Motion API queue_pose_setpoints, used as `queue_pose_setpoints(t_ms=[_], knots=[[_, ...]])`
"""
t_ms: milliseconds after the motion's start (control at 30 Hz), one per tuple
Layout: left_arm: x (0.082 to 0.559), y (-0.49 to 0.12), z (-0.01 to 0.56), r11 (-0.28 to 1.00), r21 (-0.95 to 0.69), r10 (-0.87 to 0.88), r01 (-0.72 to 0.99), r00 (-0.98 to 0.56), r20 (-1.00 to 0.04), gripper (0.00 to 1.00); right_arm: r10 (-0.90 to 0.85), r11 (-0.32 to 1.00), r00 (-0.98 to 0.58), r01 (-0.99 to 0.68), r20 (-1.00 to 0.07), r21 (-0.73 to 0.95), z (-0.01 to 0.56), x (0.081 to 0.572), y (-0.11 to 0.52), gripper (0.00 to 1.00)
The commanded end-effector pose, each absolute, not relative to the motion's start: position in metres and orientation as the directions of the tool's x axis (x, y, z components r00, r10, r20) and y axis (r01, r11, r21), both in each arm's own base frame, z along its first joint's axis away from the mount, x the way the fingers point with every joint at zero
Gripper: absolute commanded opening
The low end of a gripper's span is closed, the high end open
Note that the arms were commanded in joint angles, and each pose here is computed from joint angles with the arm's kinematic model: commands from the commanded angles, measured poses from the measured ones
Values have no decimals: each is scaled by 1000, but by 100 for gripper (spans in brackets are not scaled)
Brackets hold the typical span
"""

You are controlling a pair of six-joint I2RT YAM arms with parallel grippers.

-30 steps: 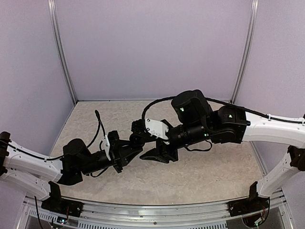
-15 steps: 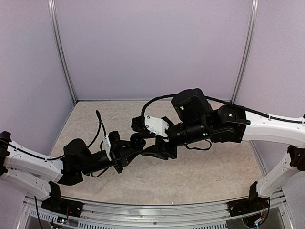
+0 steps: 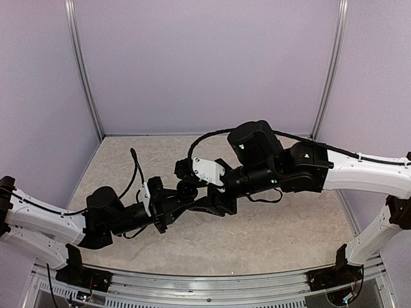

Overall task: Insert the wireless bluetooth earbuds into the charging case
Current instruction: Adjust the left earbud in the left side groove of the charging case.

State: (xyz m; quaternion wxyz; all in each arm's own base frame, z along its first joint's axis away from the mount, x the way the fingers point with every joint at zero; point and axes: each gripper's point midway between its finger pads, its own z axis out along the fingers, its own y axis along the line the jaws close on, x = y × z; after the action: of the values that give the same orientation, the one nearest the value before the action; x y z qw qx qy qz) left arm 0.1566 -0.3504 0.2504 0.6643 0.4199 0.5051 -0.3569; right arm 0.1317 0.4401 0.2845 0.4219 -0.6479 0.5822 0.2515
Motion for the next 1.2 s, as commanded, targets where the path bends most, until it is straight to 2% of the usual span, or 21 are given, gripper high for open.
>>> queue_pose_setpoints(t_ms=[0, 600, 933, 1167], knots=[[152, -356, 263, 375, 218, -75, 901, 264, -962, 6, -510, -15, 234, -965, -828, -263, 293, 122, 447, 56], [149, -360, 264, 349, 225, -83, 910, 269, -960, 6, -472, -79, 287, -955, -833, -285, 296, 109, 450, 54], [147, -360, 265, 341, 228, -86, 912, 272, -959, 6, -469, -88, 294, -954, -833, -288, 295, 108, 449, 40], [146, -360, 264, 335, 227, -89, 914, 270, -959, 6, -476, -81, 296, -952, -828, -294, 292, 110, 449, 34]])
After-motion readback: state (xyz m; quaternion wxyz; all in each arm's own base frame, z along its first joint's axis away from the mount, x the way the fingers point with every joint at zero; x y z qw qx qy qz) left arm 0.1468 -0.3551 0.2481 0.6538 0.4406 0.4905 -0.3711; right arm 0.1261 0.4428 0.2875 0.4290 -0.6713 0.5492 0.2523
